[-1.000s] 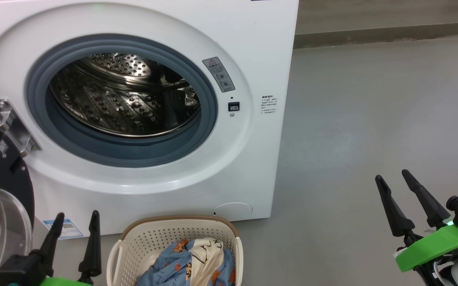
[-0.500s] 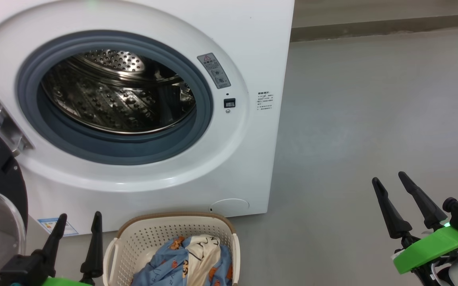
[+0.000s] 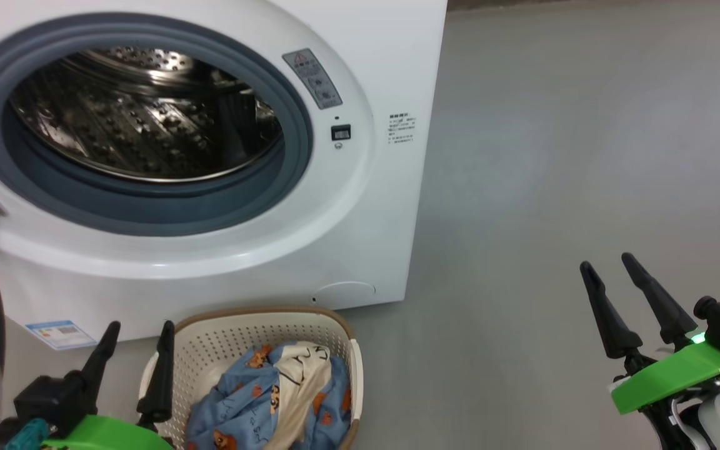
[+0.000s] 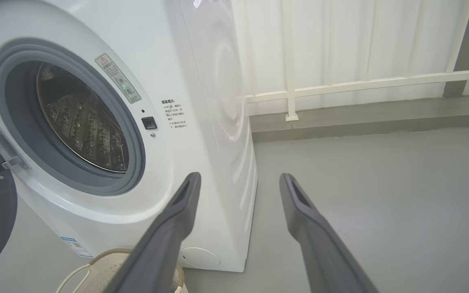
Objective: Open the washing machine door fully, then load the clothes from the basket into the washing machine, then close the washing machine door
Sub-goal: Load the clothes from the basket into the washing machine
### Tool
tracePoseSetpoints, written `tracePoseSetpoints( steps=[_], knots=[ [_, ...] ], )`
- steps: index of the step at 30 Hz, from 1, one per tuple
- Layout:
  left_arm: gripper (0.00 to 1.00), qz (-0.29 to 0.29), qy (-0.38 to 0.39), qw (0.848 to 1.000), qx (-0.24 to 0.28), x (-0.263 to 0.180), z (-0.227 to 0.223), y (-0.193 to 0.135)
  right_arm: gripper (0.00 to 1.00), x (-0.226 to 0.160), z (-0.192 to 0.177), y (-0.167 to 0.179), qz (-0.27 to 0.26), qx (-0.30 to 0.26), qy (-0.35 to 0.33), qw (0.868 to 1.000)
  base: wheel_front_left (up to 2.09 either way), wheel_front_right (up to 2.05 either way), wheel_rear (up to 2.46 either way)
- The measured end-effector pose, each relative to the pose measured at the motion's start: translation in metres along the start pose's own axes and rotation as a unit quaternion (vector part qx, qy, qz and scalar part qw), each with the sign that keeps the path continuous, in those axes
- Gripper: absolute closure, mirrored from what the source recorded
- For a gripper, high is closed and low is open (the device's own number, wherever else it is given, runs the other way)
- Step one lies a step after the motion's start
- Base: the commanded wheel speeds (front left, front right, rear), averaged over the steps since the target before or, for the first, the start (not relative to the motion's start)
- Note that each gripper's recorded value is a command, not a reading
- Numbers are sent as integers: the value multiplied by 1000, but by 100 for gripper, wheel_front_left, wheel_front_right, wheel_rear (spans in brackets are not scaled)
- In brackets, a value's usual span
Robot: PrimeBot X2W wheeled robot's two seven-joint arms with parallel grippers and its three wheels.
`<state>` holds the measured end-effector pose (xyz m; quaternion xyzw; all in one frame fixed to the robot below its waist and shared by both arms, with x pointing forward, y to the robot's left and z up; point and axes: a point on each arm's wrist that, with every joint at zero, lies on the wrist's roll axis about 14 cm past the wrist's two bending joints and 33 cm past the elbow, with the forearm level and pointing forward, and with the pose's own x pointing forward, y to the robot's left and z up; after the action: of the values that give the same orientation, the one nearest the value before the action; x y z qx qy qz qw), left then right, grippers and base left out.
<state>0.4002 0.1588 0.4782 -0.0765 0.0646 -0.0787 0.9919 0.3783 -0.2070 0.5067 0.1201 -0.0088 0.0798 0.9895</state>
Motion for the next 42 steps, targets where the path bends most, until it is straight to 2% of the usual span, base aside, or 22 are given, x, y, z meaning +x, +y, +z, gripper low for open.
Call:
tracePoseSetpoints(
  steps=[6, 14, 23, 31, 39, 42],
  knots=[
    [0, -17, 27, 999, 4, 24, -17, -4, 0, 14, -8, -10, -17, 8, 7, 1000, 0, 0, 0],
    [0, -47, 109, 993, 10, 45, -67, -13, 0, 31, -22, -16, -25, 13, 20, 999, 0, 0, 0],
    [0, -82, 222, 971, 26, 65, -135, -21, 0, 55, -42, -24, -32, 16, 38, 999, 0, 0, 0],
    [0, -108, 321, 940, 33, 71, -202, -25, 0, 74, -65, -28, -37, 23, 56, 997, 0, 0, 0],
    [0, -146, 421, 891, 89, 63, -261, -22, 0, 78, -84, -40, -55, 26, 75, 995, 0, 0, 0],
    [0, -151, 445, 877, 102, 64, -276, -20, 0, 81, -87, -42, -60, 28, 75, 995, 0, 0, 0]
  ],
)
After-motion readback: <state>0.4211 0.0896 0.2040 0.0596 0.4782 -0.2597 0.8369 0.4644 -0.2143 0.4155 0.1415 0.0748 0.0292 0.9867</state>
